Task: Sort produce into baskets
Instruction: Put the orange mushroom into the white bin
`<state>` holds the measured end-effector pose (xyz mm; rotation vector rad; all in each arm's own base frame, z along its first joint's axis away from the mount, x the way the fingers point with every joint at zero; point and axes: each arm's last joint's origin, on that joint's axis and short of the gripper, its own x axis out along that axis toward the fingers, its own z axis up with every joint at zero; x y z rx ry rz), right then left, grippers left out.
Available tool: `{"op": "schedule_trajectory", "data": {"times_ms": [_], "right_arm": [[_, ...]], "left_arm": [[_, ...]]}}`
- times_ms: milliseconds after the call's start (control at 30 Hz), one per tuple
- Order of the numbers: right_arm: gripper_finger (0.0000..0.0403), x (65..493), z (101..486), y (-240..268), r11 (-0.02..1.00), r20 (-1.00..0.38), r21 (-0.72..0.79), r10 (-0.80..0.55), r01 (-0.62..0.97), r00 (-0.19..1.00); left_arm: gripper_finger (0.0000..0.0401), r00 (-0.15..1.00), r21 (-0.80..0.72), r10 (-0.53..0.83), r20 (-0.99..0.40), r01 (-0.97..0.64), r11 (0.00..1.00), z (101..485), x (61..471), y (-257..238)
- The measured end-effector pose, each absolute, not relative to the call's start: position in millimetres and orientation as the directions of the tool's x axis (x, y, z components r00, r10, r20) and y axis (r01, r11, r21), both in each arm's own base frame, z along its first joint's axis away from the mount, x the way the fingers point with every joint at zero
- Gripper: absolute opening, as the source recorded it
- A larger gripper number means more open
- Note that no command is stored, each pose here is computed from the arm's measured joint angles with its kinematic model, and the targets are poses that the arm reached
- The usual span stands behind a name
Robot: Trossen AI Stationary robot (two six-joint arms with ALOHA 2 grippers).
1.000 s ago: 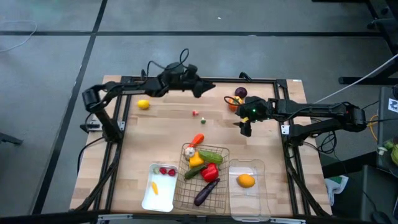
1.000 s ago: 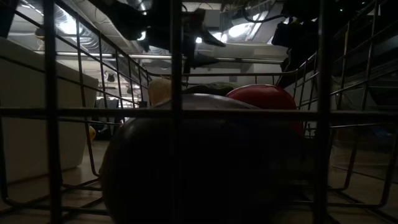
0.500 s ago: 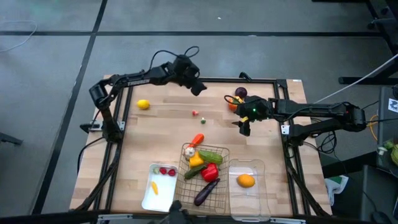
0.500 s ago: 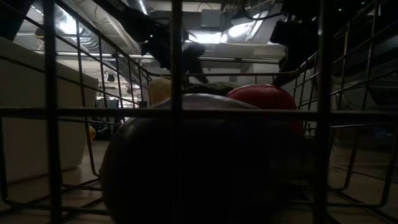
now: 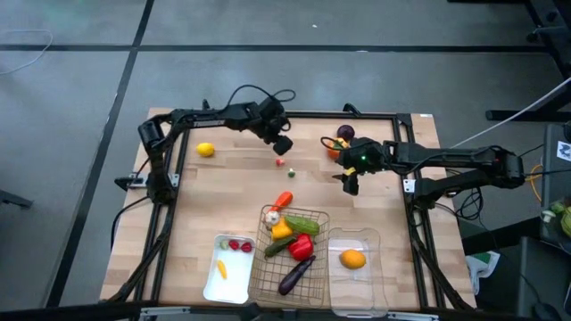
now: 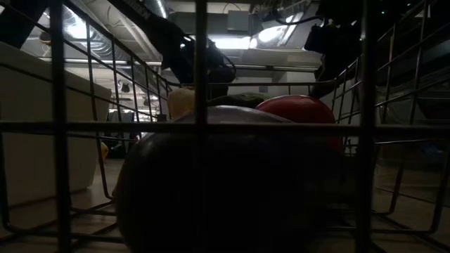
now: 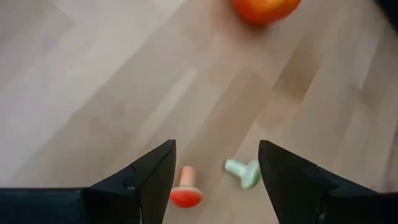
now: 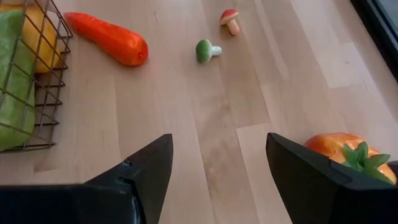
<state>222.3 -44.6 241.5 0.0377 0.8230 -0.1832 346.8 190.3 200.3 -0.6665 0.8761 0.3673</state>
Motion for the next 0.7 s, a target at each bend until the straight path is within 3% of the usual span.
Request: {"op": "schedule_trajectory", "data": {"times_ms": [333,700], "right_arm": [[0.0257,224.5,237.3,-45.1,0.984,-0.748,-0.037,-0.144,0.176,0.648],[0.0257,224.2,237.0,-44.8,0.985,-0.751,-0.031,-0.136,0.171,0.646]], "left_arm": [[0.0225,0.498,-0.341,-0.015,-0.867,-0.571,0.746,162.9,360.6,175.5],[0.0225,0.384,-0.282,-0.054,-0.922,-0.572,0.770,151.7,357.8,160.7]]}}
